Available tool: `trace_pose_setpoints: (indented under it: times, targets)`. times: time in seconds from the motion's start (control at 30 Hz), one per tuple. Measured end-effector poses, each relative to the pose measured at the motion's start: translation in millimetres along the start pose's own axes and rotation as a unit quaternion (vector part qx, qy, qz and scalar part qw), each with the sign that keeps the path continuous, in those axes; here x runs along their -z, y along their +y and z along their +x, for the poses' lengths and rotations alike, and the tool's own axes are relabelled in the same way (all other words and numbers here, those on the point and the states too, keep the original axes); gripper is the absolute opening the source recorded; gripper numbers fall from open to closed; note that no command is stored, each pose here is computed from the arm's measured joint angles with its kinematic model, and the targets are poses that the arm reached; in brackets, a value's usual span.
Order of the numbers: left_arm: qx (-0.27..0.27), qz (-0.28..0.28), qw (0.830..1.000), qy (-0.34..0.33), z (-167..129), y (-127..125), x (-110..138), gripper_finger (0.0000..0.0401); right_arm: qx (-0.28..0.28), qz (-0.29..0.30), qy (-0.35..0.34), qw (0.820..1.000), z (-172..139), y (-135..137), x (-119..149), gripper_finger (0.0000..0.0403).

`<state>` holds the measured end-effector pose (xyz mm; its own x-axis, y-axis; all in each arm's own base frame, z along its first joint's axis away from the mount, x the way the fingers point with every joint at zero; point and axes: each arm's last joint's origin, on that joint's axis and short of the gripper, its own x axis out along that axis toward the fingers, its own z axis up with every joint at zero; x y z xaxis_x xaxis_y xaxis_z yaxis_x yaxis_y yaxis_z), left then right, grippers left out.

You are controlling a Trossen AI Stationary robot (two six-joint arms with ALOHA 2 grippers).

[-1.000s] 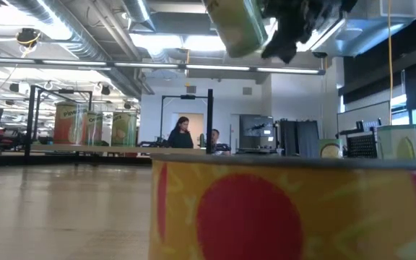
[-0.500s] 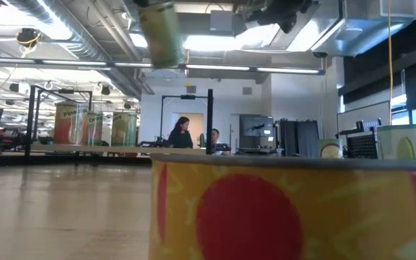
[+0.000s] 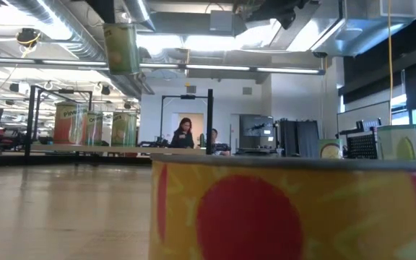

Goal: Pick and place cans onto a shelf
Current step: Put the canned pears can on the shelf

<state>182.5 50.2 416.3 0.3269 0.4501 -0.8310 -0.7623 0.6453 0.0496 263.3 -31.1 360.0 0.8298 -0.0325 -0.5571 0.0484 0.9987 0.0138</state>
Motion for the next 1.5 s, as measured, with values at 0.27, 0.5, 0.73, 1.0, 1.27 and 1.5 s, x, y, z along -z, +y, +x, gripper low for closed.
trace_pose_setpoints:
  times: [0.27,0.5,0.73,1.0,1.27,1.5]
  targets:
    - [0.032,-0.002,0.999,0.033,26,33,-21,0.0000,0.000,0.000,0.000,1.000,0,0,0,0.0032]
    - [0.017,-0.050,0.995,0.090,77,59,-14,0.0000,0.000,0.000,0.001,1.000,0,0,0,0.0032]
    - [0.045,-0.079,0.991,0.094,124,72,-3,0.0000,0.000,0.000,0.001,1.000,0,0,0,0.0032]
    - [0.024,-0.107,0.988,0.112,156,90,14,0.0000,0.000,0.001,0.001,1.000,0,0,0,0.0032]
    - [0.013,-0.115,0.990,0.080,159,96,10,0.0000,0.000,0.015,0.001,1.000,0,0,0,0.0032]
    - [0.025,-0.115,0.986,0.118,166,95,13,0.0000,0.000,0.015,0.001,1.000,0,0,0,0.0032]
